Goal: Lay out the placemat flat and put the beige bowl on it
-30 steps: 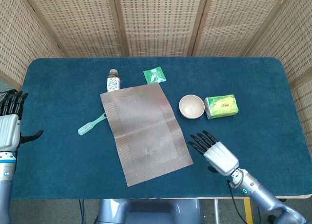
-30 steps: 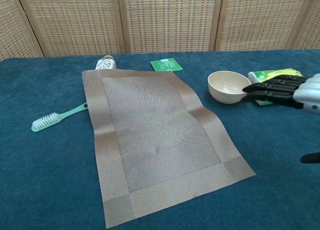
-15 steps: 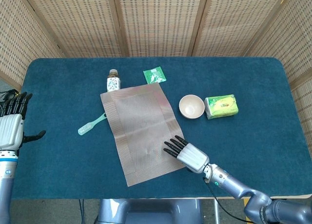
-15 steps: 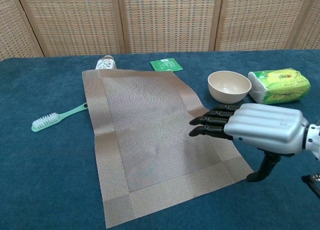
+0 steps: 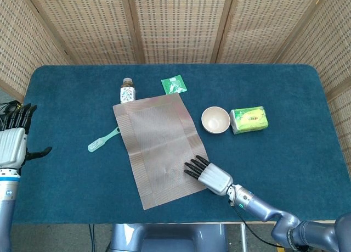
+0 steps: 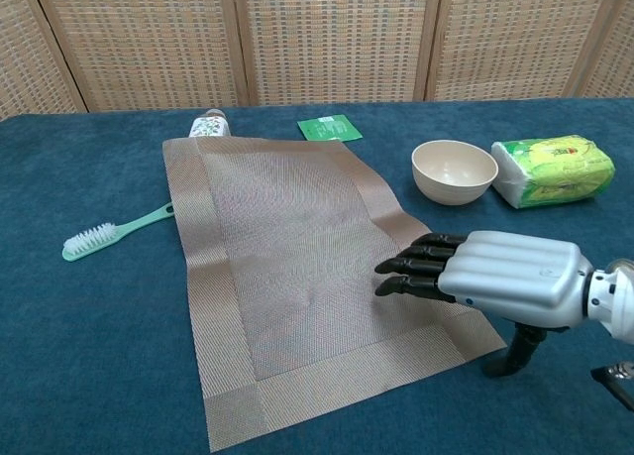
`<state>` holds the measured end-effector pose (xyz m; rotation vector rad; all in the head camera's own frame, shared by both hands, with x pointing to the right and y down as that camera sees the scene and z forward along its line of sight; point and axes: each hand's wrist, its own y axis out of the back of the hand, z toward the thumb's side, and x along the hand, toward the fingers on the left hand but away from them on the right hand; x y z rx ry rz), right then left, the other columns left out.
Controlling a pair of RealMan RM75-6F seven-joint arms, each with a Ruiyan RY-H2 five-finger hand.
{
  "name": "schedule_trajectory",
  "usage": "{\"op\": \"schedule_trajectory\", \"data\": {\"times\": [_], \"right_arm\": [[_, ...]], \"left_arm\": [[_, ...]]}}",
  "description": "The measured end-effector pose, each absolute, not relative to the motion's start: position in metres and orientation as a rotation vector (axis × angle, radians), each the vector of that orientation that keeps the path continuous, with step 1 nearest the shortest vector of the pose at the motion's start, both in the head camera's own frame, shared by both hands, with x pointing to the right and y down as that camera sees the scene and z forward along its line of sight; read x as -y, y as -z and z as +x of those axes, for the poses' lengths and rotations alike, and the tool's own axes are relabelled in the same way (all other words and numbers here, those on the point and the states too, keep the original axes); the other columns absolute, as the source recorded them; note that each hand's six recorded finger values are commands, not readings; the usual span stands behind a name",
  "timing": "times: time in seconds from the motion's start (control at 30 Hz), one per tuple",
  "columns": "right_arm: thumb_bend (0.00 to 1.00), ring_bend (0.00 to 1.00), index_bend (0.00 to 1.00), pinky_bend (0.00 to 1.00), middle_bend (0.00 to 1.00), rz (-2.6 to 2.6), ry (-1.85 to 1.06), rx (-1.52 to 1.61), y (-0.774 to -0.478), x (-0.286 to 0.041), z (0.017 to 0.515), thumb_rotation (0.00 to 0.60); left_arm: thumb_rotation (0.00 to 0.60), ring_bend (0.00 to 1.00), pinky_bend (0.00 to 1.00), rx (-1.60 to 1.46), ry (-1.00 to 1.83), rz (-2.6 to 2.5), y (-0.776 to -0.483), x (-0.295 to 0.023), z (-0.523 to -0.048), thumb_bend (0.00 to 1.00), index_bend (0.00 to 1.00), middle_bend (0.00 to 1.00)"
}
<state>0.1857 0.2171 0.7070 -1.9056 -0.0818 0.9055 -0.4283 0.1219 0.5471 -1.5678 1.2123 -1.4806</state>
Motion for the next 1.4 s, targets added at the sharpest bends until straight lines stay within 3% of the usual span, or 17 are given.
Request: {"op": "schedule_trajectory", "data": {"times": [0.2,0.3,0.5,0.67,0.83,1.03,1.4], "right_arm": [[0.01,0.00,0.12,0.00,0.00,-1.901,-0.901,0.111,-0.710,-0.212,0.180,0.600],[0.07,0.00,0.12,0.00,0.00,-1.902,-0.906,0.118,-0.712,-0.209,0.177,0.600],[0.34,0.00,0.12,0.00,0.00,-1.884,-0.893,0.144,-0.710,-0.203,0.173,0.600],[0.62,0.00,0.13,0.00,0.00,-1.895,-0.880,0.180,-0.706,-0.198,0.169,0.600],[0.77,0.00,0.15,0.00,0.00,-1.897,-0.878,0.188,-0.705,-0.197,0.170,0.600],[0.79,0.00,0.22,0.00,0.00,-1.897,-0.885,0.176,-0.708,-0.199,0.172,0.600],[0.76,0.00,0.57,0.00,0.00,-1.898,-0.892,0.177,-0.710,-0.198,0.177,0.600]], "left_arm": [[0.600,0.00,0.00,-1.211,1.478,-1.572,-0.547,-0.122,-0.427,0.00,0.00,0.00],[0.600,0.00,0.00,-1.209,1.478,-1.575,-0.548,-0.123,-0.427,0.00,0.00,0.00],[0.600,0.00,0.00,-1.212,1.481,-1.583,-0.549,-0.122,-0.427,0.00,0.00,0.00],[0.600,0.00,0.00,-1.204,1.478,-1.589,-0.550,-0.123,-0.425,0.00,0.00,0.00],[0.600,0.00,0.00,-1.202,1.475,-1.594,-0.550,-0.123,-0.424,0.00,0.00,0.00],[0.600,0.00,0.00,-1.199,1.474,-1.597,-0.550,-0.124,-0.423,0.00,0.00,0.00],[0.600,0.00,0.00,-1.193,1.473,-1.605,-0.551,-0.124,-0.422,0.00,0.00,0.00]]}}
